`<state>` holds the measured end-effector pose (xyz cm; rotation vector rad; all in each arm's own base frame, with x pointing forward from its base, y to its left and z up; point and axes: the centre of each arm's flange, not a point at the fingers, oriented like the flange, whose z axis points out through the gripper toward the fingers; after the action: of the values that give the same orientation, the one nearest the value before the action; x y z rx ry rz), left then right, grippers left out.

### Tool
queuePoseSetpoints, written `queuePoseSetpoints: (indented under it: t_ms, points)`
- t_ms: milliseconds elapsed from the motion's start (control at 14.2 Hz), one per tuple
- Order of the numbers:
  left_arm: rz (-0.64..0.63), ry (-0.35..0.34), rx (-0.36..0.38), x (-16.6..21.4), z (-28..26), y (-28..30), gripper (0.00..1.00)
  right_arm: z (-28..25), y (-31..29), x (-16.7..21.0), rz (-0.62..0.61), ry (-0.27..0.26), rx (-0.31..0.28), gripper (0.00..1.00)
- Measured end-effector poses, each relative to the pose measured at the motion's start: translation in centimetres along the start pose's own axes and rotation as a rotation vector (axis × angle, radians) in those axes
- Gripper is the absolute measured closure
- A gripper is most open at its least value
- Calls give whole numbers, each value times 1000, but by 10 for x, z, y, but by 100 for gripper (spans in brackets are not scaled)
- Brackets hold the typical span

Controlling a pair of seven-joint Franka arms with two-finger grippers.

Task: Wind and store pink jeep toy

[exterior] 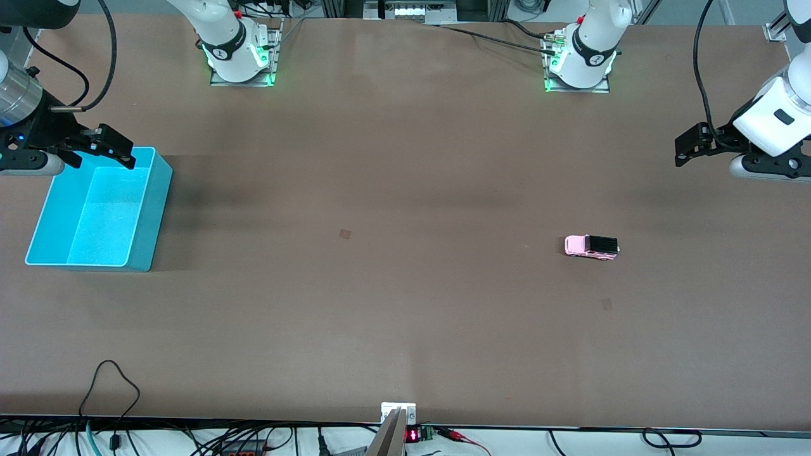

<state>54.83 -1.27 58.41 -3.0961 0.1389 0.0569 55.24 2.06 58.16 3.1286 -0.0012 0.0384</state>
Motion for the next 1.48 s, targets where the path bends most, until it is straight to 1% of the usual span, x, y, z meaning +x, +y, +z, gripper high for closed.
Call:
queuePoseSetpoints:
  t_ms: [493,844,1126,1337,1478]
  points:
    - [1,1,0,0,0,0,0,0,0,0,-3,-1,0,0]
    - [1,-22,-1,3,8,0,0,0,0,0,-3,-1,0,0]
    - [8,-82,-5,6,25,3,0,0,0,0,-3,-2,0,0]
    - [45,-170,-9,-2,33,16,0,0,1,0,-3,-2,0,0]
    - [118,-232,-14,-9,36,30,0,0,1,0,-2,-2,0,0]
